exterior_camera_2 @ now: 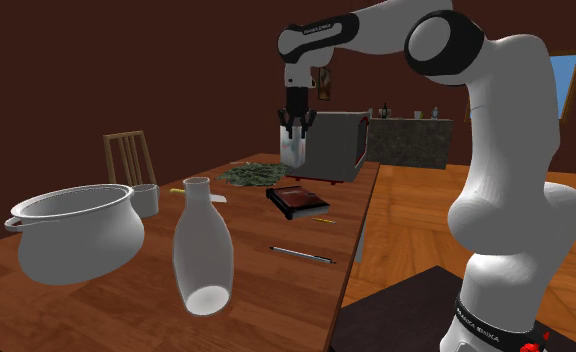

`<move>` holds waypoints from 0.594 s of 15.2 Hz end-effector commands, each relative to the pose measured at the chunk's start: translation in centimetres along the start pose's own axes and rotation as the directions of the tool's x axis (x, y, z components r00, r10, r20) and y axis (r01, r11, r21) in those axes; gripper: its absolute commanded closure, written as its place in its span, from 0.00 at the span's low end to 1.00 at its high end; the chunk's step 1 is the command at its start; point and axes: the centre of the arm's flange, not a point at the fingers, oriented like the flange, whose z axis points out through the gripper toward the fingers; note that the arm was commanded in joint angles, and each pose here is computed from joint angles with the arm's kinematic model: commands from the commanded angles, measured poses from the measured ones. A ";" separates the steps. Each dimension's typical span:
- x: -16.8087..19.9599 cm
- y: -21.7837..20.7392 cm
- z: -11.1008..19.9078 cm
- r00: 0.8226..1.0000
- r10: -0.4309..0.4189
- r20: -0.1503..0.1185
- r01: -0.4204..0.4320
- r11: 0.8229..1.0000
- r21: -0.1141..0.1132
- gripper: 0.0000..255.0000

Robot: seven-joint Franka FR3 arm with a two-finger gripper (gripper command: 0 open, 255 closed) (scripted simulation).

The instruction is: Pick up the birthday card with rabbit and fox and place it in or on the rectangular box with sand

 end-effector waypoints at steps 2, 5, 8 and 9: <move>0.5 0.3 1.1 1.000 -0.001 -0.001 0.001 1.000 0.000 1.00; 0.6 0.3 2.7 1.000 -0.001 -0.001 0.001 1.000 0.000 1.00; 0.6 0.4 4.3 1.000 -0.001 -0.001 0.001 1.000 0.000 1.00; 0.7 0.4 4.8 1.000 -0.001 -0.001 0.001 1.000 0.000 1.00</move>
